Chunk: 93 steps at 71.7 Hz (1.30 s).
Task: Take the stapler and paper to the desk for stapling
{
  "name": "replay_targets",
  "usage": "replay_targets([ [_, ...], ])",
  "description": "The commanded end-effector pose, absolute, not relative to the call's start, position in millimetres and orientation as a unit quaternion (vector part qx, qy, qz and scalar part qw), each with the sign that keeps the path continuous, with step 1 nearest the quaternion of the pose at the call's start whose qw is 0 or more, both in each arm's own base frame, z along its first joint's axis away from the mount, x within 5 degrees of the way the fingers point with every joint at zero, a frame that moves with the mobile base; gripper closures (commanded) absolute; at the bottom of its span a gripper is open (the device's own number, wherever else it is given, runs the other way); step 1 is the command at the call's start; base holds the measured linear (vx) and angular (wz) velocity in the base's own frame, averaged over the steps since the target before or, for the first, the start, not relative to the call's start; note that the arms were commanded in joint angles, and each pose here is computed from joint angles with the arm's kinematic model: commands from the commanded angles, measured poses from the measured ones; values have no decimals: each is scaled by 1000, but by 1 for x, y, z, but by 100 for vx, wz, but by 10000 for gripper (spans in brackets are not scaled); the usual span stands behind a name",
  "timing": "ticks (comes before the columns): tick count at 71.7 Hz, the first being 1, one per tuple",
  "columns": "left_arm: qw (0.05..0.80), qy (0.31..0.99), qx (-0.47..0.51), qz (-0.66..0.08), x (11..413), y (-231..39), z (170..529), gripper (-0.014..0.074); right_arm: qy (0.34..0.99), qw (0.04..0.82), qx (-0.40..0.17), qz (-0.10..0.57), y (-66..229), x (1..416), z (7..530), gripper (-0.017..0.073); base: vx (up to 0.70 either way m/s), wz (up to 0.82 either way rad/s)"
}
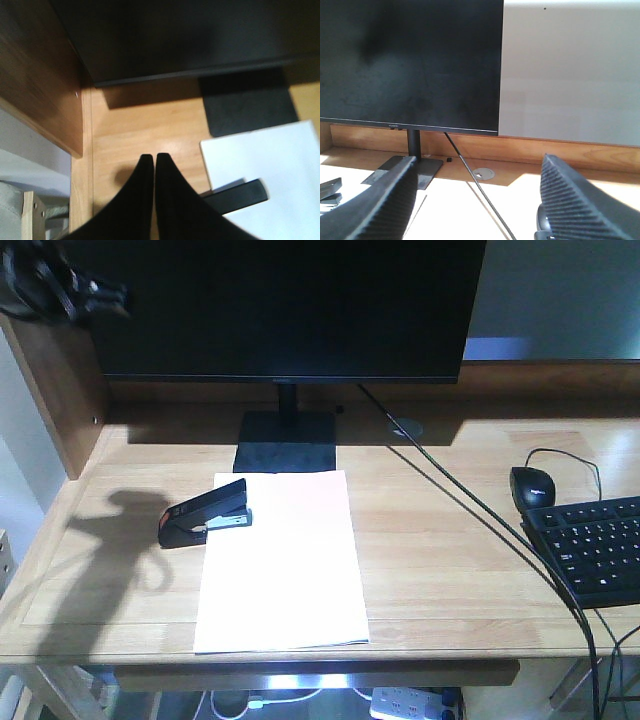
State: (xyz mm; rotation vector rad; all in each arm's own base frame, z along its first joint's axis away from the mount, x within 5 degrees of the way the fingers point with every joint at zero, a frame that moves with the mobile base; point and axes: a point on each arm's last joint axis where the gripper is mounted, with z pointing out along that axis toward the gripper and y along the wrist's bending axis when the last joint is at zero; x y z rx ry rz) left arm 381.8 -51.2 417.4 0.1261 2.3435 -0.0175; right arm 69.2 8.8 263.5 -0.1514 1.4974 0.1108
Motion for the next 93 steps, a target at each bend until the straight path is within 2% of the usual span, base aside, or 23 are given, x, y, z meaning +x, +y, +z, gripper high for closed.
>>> replay_targets([
  [1, 483, 875, 21, -27, 344, -45, 476, 600, 672, 736, -74, 37, 8, 69, 272, 74, 0, 0],
  [17, 570, 821, 5, -47, 274, -35, 530, 600, 672, 736, -74, 37, 8, 69, 272, 74, 0, 0],
  [34, 626, 778, 8, -54, 200, -25, 524, 600, 672, 736, -74, 37, 8, 69, 272, 74, 0, 0],
  [52, 680, 731, 32, -46, 118, -14, 467, 600, 672, 736, -74, 37, 8, 69, 272, 74, 0, 0],
  [73, 698, 713, 53, -26, 41, -3, 370, 600, 672, 736, -74, 37, 8, 69, 272, 74, 0, 0],
  [87, 732, 678, 57, -21, 6, 2, 325, 600, 672, 736, -74, 37, 8, 69, 272, 74, 0, 0],
  [93, 717, 694, 58, -22, 7, 2, 311, 600, 673, 735, -74, 37, 8, 69, 272, 74, 0, 0],
])
